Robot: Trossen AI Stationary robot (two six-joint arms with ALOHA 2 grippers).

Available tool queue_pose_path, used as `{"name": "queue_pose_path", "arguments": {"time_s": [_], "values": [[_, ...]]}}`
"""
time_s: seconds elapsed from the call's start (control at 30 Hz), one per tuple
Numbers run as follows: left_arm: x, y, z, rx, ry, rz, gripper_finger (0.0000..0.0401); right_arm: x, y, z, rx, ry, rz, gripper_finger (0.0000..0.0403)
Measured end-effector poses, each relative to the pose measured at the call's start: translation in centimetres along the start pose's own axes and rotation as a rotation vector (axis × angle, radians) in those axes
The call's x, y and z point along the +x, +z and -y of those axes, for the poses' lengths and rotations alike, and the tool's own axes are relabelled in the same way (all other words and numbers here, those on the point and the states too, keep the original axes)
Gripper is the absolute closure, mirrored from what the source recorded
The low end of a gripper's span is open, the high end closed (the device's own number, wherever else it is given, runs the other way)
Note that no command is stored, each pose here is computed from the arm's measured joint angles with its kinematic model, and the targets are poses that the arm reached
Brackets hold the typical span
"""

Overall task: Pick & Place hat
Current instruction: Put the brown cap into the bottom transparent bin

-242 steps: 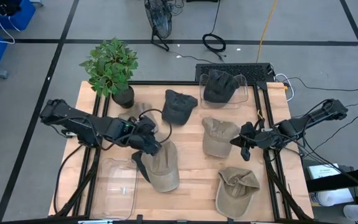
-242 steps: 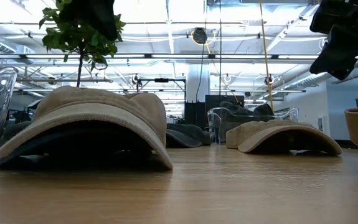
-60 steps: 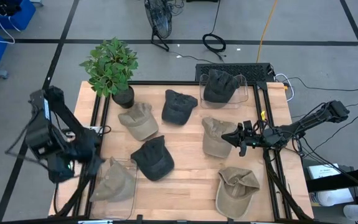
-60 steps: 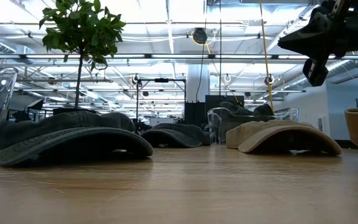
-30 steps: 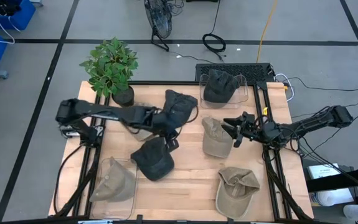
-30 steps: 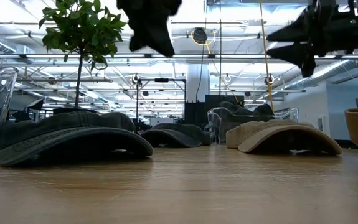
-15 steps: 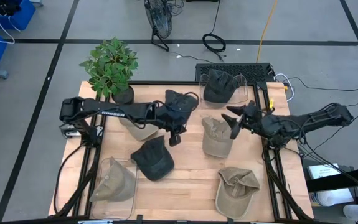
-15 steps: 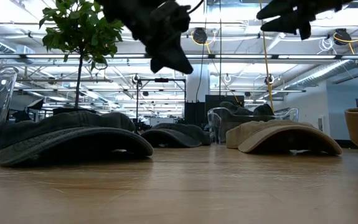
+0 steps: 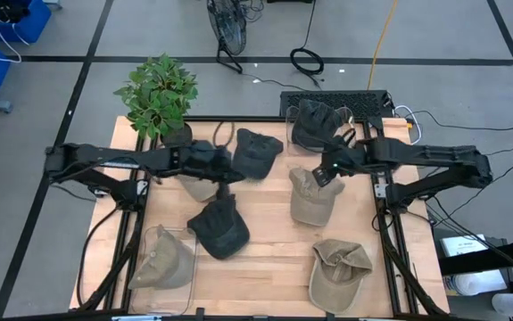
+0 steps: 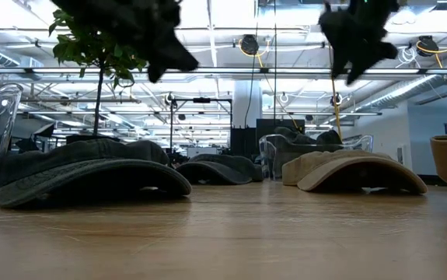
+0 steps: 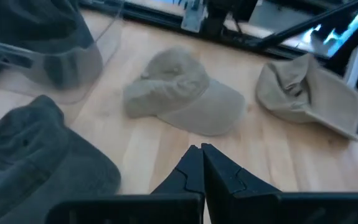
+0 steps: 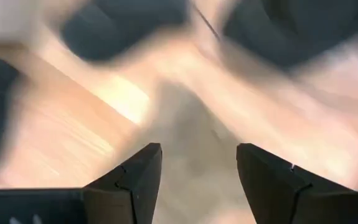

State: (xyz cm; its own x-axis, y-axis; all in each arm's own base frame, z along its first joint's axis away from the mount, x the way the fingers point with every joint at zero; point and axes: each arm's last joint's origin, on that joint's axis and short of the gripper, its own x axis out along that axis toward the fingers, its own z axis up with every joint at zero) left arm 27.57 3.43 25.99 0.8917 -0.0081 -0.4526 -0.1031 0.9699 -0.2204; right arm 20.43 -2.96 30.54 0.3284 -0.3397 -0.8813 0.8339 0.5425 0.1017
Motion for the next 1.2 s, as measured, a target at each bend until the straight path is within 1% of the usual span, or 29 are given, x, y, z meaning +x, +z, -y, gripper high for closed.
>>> {"name": "queue_pose_path", "arguments": {"time_s": [0.07,0.13,0.2,0.33,0.43,0.53,0.6,0.73,0.83,0.93,1.07,1.13,1.2], "values": [[-1.1,-0.1,0.4,0.002,-0.014,0.024,0.0400,0.7,-0.4,0.7,0.036,-0.068,-0.087,0.0210],[-2.1,-0.1,0.7,0.014,-0.017,0.053,0.0400,1.5,-1.0,1.2,0.065,-0.115,-0.116,0.0208],[-2.8,0.2,1.1,0.027,-0.015,0.080,0.0400,2.2,-1.9,1.8,0.101,-0.133,-0.126,0.0203],[-3.7,0.6,1.3,0.050,-0.022,0.114,0.0397,3.6,-4.2,3.5,0.241,-0.124,-0.122,0.0186],[-3.9,0.5,1.3,0.069,-0.020,0.109,0.0399,5.2,-6.2,4.9,0.337,-0.062,-0.146,0.0170],[-3.9,0.6,1.2,0.073,-0.014,0.116,0.0395,6.9,-7.9,6.1,0.427,-0.002,-0.135,0.0151],[-3.9,0.6,1.0,0.079,-0.007,0.116,0.0393,8.0,-8.7,6.9,0.461,0.020,-0.111,0.0138],[-4.0,0.7,0.9,0.100,0.000,0.120,0.0398,10.2,-9.6,7.7,0.518,0.071,-0.062,0.0111],[-4.0,0.8,0.8,0.101,0.004,0.124,0.0393,11.5,-10.0,8.0,0.553,0.107,-0.026,0.0095],[-4.0,0.8,0.7,0.101,0.006,0.125,0.0396,12.7,-10.4,8.3,0.582,0.134,-0.029,0.0087],[-4.0,0.8,0.7,0.100,0.013,0.125,0.0394,13.6,-10.6,8.3,0.599,0.188,-0.039,0.0092],[-4.0,0.8,0.6,0.105,0.033,0.129,0.0389,14.0,-10.5,8.0,0.585,0.228,-0.016,0.0109],[-4.0,0.8,0.6,0.127,0.048,0.131,0.0390,14.3,-10.4,7.8,0.578,0.277,0.011,0.0136]]}}
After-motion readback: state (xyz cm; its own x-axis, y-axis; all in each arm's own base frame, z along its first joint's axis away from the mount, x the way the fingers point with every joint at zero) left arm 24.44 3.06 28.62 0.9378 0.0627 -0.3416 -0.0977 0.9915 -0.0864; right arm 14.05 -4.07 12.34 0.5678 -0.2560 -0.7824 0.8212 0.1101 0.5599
